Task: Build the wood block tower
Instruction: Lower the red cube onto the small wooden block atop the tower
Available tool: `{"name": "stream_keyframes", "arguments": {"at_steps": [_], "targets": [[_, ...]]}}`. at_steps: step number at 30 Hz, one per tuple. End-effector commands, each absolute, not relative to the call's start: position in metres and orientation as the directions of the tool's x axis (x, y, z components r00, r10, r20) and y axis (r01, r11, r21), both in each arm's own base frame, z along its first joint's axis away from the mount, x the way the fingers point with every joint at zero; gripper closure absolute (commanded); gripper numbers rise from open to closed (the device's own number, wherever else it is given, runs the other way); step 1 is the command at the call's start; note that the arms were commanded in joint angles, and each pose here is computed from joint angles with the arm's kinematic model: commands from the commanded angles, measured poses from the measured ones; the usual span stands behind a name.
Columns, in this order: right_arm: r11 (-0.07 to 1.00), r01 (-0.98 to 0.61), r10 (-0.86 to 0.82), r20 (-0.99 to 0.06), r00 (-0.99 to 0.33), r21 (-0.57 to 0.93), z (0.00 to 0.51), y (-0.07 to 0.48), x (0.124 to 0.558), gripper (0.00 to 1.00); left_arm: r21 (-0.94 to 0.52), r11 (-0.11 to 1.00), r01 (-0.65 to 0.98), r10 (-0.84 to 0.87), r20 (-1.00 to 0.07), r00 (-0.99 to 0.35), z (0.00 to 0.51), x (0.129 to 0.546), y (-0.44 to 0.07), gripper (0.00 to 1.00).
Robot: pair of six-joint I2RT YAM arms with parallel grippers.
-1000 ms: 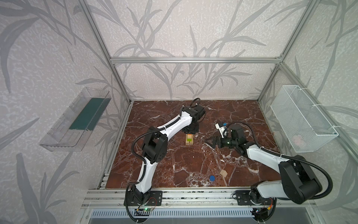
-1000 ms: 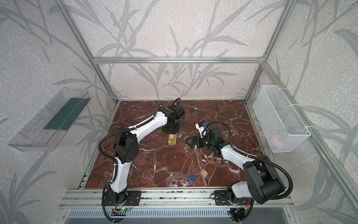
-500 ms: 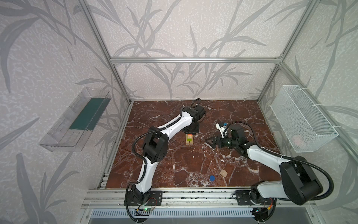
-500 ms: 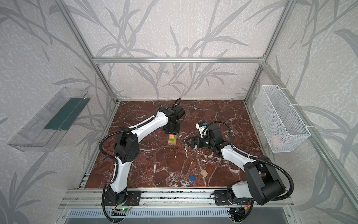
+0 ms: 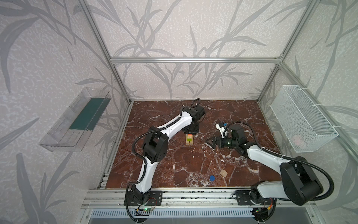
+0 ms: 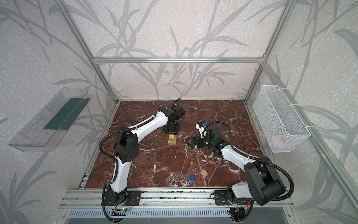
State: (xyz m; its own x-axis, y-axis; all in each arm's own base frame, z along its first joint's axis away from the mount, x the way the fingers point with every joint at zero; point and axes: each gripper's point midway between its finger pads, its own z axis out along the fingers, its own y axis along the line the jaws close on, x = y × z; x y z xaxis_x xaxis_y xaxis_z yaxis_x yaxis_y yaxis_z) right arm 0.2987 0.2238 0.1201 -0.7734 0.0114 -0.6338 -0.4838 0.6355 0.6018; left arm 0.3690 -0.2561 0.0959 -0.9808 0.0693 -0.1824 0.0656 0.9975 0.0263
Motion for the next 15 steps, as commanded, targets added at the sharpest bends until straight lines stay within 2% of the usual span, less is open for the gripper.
{"name": "stream_keyframes", "arguments": {"at_steps": [1,9,15], "targets": [[0.631,-0.515,0.011,-0.671,-0.742,0.580,0.1348,0.2253,0.3017,0.01,0.046,0.997,0.058,0.065,-0.163,-0.985,0.0987,0.3660,-0.2498,0.61],[0.633,-0.517,0.011,-0.674,-0.739,0.577,0.1360,0.2249,0.3021,0.01,0.049,0.997,0.053,0.060,-0.162,-0.985,0.0972,0.3664,-0.2492,0.60],[0.635,-0.515,0.010,-0.673,-0.740,0.576,0.1356,0.2244,0.3023,0.01,0.050,0.997,0.052,0.059,-0.161,-0.985,0.0962,0.3668,-0.2486,0.64]]}}
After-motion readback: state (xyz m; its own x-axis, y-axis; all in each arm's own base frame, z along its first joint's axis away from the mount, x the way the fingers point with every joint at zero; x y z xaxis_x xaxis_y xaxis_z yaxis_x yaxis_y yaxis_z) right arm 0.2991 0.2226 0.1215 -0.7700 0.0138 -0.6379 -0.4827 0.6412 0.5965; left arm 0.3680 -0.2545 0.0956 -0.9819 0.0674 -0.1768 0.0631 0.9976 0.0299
